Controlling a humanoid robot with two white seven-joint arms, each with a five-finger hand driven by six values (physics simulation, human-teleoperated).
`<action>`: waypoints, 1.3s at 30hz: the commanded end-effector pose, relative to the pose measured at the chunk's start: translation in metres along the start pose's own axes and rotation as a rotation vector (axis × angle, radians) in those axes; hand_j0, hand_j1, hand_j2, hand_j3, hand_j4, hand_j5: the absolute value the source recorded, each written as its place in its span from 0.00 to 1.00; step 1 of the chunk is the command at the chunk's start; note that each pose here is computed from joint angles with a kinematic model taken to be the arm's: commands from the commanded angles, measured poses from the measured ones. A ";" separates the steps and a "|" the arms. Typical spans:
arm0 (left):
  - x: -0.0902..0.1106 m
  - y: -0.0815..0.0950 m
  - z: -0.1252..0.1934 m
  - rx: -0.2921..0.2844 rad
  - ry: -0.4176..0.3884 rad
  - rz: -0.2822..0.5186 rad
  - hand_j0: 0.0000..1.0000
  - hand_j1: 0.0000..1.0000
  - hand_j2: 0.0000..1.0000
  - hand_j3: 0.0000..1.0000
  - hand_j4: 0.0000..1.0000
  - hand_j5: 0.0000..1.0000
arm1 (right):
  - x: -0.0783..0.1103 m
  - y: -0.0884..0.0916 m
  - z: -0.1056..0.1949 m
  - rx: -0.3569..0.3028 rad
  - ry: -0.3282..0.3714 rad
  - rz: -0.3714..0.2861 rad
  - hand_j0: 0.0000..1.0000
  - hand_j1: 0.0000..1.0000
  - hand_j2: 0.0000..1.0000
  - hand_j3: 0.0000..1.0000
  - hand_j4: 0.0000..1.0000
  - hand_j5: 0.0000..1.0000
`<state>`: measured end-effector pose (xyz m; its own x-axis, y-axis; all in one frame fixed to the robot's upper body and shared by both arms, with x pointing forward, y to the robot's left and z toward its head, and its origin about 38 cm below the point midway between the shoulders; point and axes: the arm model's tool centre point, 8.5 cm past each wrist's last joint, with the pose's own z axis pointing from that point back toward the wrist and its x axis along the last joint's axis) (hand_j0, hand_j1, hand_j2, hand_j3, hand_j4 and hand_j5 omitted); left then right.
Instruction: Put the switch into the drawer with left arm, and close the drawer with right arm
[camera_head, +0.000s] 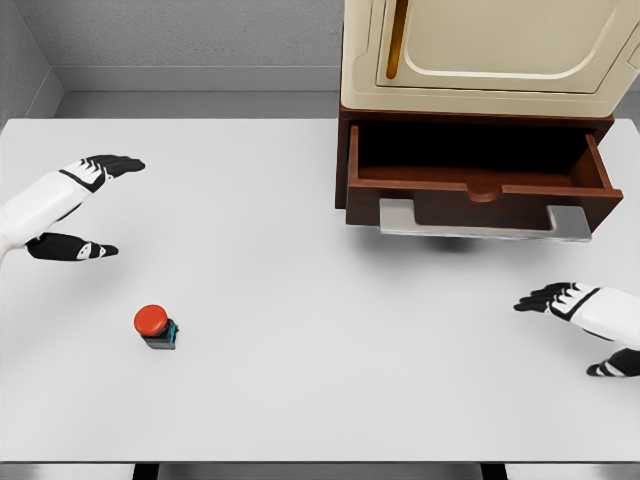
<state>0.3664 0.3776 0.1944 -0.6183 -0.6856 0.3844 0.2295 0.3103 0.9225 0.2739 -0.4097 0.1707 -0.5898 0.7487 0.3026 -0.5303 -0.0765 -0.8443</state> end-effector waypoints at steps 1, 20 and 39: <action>0.000 0.000 0.000 0.003 -0.001 0.007 1.00 1.00 1.00 1.00 1.00 1.00 | 0.000 0.000 -0.001 0.000 -0.004 -0.005 1.00 1.00 1.00 1.00 1.00 1.00; -0.009 -0.026 0.092 -0.057 0.108 0.542 1.00 1.00 1.00 1.00 1.00 1.00 | -0.003 -0.044 0.036 -0.177 -0.034 -0.091 0.55 0.55 0.55 0.55 0.55 0.55; 0.022 -0.104 0.078 -0.006 0.051 0.710 0.99 0.99 0.99 0.99 0.99 0.99 | -0.003 -0.051 0.036 -0.187 -0.042 -0.083 0.58 0.58 0.58 0.58 0.58 0.58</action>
<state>0.2714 0.3883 0.1092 -0.2899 -0.3911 0.8735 0.5786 0.6554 0.4855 0.2803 -0.4318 0.2278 -0.5762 0.7205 0.3859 -0.4547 0.1098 -0.8839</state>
